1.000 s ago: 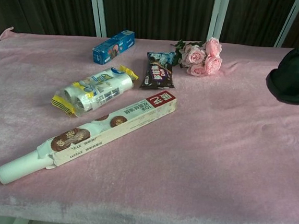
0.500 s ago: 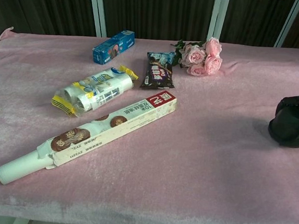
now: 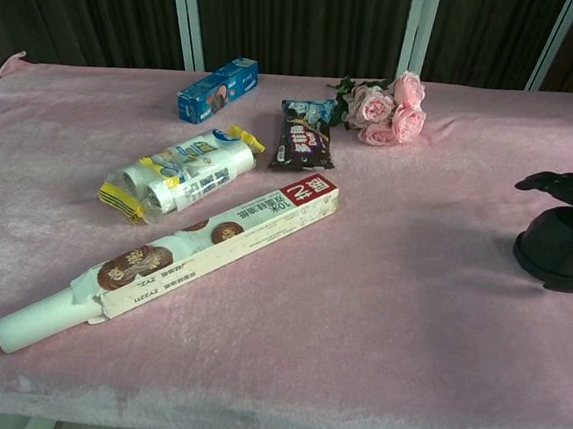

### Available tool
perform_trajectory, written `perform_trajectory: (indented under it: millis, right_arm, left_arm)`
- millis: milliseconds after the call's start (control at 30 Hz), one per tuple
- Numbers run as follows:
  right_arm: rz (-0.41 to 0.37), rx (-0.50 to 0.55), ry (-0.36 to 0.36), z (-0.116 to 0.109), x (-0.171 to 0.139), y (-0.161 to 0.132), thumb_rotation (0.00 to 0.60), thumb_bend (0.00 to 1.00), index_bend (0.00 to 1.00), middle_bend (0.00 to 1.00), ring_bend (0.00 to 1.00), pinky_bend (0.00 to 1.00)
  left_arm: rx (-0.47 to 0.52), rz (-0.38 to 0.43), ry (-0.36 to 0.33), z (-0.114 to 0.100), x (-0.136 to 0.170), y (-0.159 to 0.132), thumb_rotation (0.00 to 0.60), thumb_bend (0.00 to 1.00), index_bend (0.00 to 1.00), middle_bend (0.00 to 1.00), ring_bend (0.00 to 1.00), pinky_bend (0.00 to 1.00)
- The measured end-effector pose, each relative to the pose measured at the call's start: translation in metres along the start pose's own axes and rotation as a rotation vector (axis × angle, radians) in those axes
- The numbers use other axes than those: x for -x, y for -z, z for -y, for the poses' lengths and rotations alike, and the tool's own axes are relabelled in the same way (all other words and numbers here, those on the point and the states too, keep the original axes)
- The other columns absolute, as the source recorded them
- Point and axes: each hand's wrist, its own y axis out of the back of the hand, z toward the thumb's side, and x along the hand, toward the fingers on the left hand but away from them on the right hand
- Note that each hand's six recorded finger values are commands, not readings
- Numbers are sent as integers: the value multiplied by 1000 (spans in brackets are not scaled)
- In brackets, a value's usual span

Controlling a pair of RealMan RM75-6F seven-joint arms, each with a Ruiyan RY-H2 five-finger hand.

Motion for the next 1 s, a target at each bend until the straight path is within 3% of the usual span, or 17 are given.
perform_trajectory:
  millis: [167, 267, 333, 567, 800, 1000]
  right_arm:
    - [-5, 22, 9, -7, -5, 0, 600, 133, 3, 37, 13, 185]
    - [-2, 24, 12, -11, -8, 2, 600, 133, 38, 45, 123, 330]
    - [9, 13, 5, -13, -10, 5, 600, 133, 101, 93, 177, 449]
    - [65, -6, 15, -20, -9, 13, 600, 133, 281, 255, 348, 616]
    - [73, 8, 73, -24, -7, 8, 600, 133, 478, 383, 490, 754]
    - [76, 20, 114, -25, -5, 6, 600, 132, 658, 499, 617, 814]
  left_arm:
    - [-1, -1, 2, 0, 0, 0, 600, 483, 391, 232, 190, 372]
    - [-3, 0, 5, 1, 0, 0, 600, 483, 391, 231, 190, 373]
    - [-5, 1, 8, 2, -1, -1, 600, 483, 391, 231, 190, 372]
    - [-6, -1, 8, 2, -1, -1, 600, 482, 392, 231, 190, 373]
    - [-7, 0, 9, 2, -1, -1, 600, 483, 391, 232, 190, 373]
    - [-6, -1, 7, 2, -1, -1, 600, 483, 391, 232, 190, 373]
